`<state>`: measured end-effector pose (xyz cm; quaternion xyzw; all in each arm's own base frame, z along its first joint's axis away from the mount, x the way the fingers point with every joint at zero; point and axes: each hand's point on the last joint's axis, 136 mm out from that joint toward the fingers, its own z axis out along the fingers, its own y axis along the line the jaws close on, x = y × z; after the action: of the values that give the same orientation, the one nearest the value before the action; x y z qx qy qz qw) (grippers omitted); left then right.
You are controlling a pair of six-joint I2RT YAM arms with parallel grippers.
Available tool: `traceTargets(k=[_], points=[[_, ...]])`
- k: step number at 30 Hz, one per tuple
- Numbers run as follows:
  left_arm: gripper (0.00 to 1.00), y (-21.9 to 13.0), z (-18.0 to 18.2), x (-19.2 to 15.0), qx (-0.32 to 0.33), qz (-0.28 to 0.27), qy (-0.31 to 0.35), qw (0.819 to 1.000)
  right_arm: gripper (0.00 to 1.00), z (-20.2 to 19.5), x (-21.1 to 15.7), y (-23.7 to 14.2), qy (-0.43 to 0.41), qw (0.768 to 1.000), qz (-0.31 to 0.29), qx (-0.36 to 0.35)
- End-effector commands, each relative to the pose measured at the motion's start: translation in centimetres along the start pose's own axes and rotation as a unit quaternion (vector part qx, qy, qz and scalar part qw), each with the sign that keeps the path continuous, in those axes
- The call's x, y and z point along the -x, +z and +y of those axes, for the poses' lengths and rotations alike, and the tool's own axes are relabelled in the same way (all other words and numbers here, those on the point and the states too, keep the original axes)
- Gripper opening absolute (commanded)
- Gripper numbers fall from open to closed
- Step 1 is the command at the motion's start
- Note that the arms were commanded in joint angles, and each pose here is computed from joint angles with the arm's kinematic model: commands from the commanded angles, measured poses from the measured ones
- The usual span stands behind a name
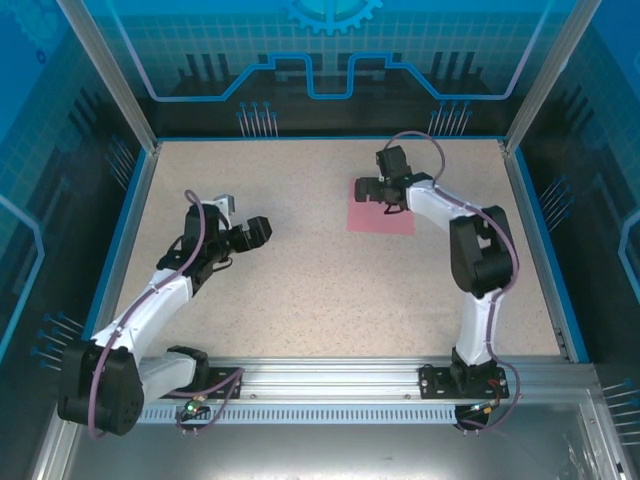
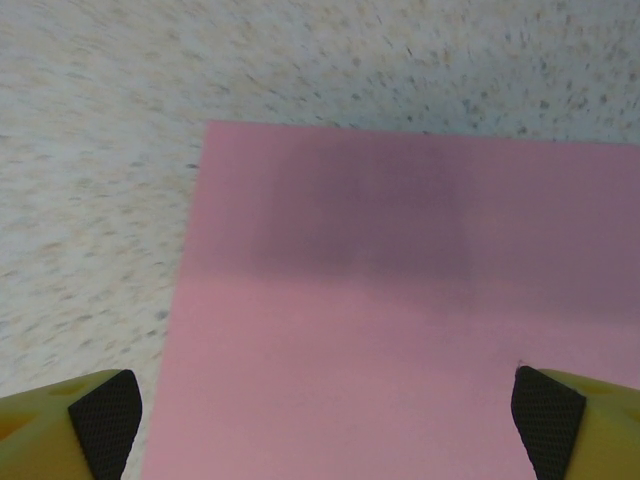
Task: Fold a paper plane with a square sheet of paper (fold left side to right side)
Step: Move the square sheet of paper to the center of the table.
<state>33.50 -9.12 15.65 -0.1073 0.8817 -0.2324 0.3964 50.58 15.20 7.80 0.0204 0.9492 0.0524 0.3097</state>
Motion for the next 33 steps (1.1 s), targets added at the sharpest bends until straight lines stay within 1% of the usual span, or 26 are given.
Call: traceTargets(k=[1, 5, 9, 16, 20, 23, 25, 27, 31, 33], points=[[0.99, -1.2, -1.3, 0.1, -0.013, 0.007, -0.004, 1.000, 0.99, -1.8, -3.1, 2.1, 0.015, 0.995, 0.081, -0.062], [0.99, -1.7, -1.2, 0.0, -0.007, 0.004, -0.002, 1.000, 0.99, -1.8, -5.5, 3.4, 0.005, 0.990, 0.122, -0.066], [0.99, -2.0, -1.1, 0.2, -0.004, 0.001, -0.003, 1.000, 0.99, -1.5, -7.9, 3.3, 0.007, 0.986, 0.156, -0.057], [0.99, -2.1, -0.9, 0.4, 0.006, -0.004, -0.004, 1.000, 0.99, 0.1, -13.7, 0.9, 0.004, 0.979, 0.198, -0.050], [0.99, -2.0, -0.8, 0.3, 0.008, 0.000, -0.005, 1.000, 0.99, 2.5, -17.8, -0.4, 0.008, 0.974, 0.225, -0.012], [0.99, -1.7, -0.9, 0.1, 0.004, 0.007, -0.010, 1.000, 0.99, 4.5, -20.2, -1.6, -0.023, 0.969, 0.246, 0.013], [0.99, -1.2, -1.3, -0.2, -0.009, 0.016, -0.019, 1.000, 0.99, 5.6, -20.5, -2.6, -0.047, 0.966, 0.251, 0.027], [0.99, -0.7, -2.0, -0.6, -0.032, 0.029, -0.034, 0.998, 0.99, 6.4, -20.1, -3.5, -0.056, 0.967, 0.246, 0.041], [0.98, 1.2, -4.5, -2.2, -0.100, 0.075, -0.069, 0.990, 0.99, 8.2, -18.3, -5.3, -0.029, 0.970, 0.226, 0.090], [0.97, 2.1, -6.1, -3.3, -0.125, 0.107, -0.074, 0.984, 0.99, 8.4, -17.1, -5.9, -0.021, 0.972, 0.211, 0.100]])
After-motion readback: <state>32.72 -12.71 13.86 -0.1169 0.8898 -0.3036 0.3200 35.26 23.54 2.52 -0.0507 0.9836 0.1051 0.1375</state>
